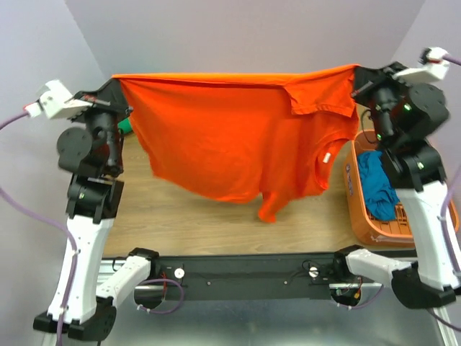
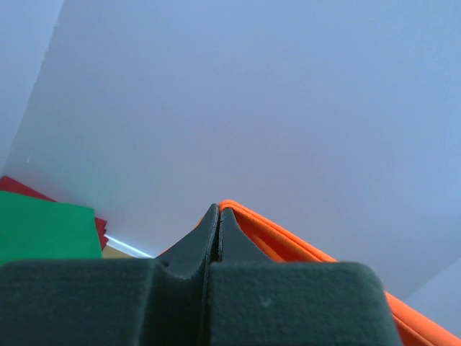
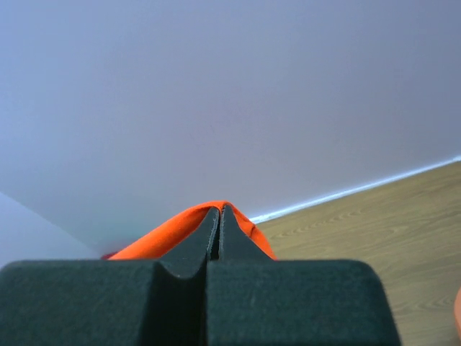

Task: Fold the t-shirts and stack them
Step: Flatten out the tshirt, then fold the flattened tshirt in 1/3 of the way

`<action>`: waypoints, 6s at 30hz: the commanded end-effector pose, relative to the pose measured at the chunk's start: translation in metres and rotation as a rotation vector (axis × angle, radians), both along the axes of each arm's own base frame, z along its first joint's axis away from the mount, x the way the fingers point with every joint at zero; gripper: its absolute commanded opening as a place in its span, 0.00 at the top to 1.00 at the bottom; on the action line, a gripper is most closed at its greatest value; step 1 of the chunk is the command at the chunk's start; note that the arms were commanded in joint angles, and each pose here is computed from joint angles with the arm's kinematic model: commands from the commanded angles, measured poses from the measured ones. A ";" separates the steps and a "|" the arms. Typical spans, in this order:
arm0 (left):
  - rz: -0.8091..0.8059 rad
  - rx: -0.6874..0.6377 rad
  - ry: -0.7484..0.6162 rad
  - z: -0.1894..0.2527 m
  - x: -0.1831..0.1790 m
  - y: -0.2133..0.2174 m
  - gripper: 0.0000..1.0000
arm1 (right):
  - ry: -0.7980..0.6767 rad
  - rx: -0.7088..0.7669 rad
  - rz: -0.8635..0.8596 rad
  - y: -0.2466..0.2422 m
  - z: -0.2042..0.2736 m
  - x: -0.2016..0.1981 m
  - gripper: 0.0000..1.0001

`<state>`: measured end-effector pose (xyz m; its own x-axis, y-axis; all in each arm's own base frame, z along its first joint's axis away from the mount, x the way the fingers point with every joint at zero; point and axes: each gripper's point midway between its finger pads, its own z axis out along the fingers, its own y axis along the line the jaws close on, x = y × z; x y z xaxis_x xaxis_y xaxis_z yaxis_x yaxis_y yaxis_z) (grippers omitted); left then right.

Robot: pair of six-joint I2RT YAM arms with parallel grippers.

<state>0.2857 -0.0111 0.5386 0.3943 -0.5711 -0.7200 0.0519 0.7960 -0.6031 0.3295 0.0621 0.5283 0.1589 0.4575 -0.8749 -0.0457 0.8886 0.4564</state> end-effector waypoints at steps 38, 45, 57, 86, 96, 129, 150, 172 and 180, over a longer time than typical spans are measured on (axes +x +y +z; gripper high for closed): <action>-0.151 -0.192 0.560 -0.335 0.111 -0.012 0.59 | 0.868 0.007 0.104 0.016 -0.411 0.027 0.39; 0.082 -0.249 0.719 -0.380 0.073 0.025 0.46 | 0.942 0.087 0.121 0.021 -0.448 -0.004 0.27; 0.070 -0.262 0.878 -0.417 0.112 0.015 0.48 | 0.965 0.207 0.131 0.038 -0.481 0.006 0.29; 0.229 -0.225 1.196 -0.505 0.105 -0.024 0.49 | 0.936 0.192 0.099 0.039 -0.487 0.021 0.30; 0.275 -0.193 1.173 -0.483 0.100 -0.013 0.50 | 0.933 0.188 0.093 0.037 -0.487 0.020 0.30; 0.238 -0.155 1.186 -0.495 0.110 -0.008 1.00 | 1.012 -0.029 0.094 0.055 -0.508 0.018 0.37; 0.225 -0.160 1.059 -0.454 0.086 0.005 1.00 | 0.970 -0.081 0.062 0.049 -0.454 -0.039 0.99; 0.250 -0.260 0.796 -0.387 0.004 0.036 1.00 | 0.840 0.155 0.296 0.061 -0.363 -0.116 0.99; 0.198 -0.215 0.799 -0.396 0.030 0.027 1.00 | 0.903 0.059 0.258 0.065 -0.383 -0.087 0.99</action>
<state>0.2997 0.0155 0.1462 -0.0797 -0.7167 -0.6928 -0.5952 0.5917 -0.5437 0.2285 0.1241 0.1510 -0.6658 0.4723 -0.5776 0.1598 0.8464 0.5080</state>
